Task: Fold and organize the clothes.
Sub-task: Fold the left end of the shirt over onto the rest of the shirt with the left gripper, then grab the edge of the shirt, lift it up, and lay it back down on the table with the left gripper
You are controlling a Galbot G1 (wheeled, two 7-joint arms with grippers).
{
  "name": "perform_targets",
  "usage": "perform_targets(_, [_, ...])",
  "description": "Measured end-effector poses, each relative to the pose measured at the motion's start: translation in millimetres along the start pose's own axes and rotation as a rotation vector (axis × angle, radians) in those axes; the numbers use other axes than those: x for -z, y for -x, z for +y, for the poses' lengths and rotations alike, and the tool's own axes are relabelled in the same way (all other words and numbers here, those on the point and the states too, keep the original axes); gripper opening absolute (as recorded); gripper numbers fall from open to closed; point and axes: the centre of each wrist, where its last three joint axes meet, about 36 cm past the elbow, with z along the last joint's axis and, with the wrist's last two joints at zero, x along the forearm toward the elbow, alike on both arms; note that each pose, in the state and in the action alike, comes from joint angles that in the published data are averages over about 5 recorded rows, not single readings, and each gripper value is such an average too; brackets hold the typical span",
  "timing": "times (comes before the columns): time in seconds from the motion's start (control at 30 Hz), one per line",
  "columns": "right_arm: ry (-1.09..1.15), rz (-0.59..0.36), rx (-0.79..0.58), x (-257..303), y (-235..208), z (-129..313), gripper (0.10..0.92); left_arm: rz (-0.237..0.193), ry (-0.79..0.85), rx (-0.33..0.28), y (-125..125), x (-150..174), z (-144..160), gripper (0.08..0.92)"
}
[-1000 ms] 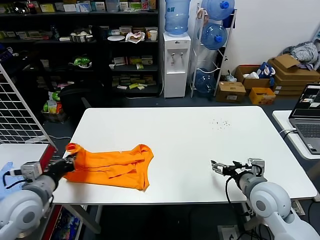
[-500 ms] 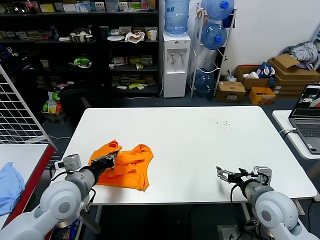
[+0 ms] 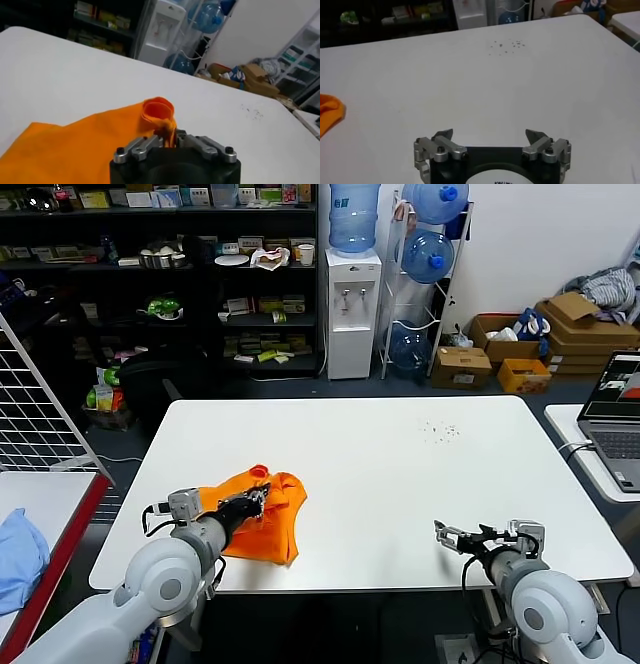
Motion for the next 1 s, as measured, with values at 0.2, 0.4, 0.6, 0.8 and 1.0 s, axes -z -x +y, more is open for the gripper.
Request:
perform_targets(0.2, [0.0, 0.004, 0.002, -0.4, 2.7, 0.6, 0.921, -0.001, 0.009, -0.011, -1.1, 1.4, -0.7, 0.454])
perform_targets(0.4, [-0.002, 0.007, 0.011, -0.8, 5.4, 3.6, 0.921, -0.01, 0.025, -0.005, -9.0, 6.6, 8.2, 0.627])
perform_targets(0.6, [-0.002, 0.009, 0.018, -0.7, 6.9, 4.4, 0.921, -0.004, 0.058, 0.037, -13.6, 11.2, 41.2, 0.8])
perform_targets(0.8, [0.0, 0.007, 0.019, 0.0, 6.5, 3.4, 0.921, 0.039, 0.112, 0.037, -10.6, 16.1, 91.8, 0.913])
perform_targets(1.0, [0.001, 0.006, 0.015, -0.5, 3.6, 0.2, 0.921, 0.094, 0.138, 0.0, -3.0, 17.6, 136.0, 0.921])
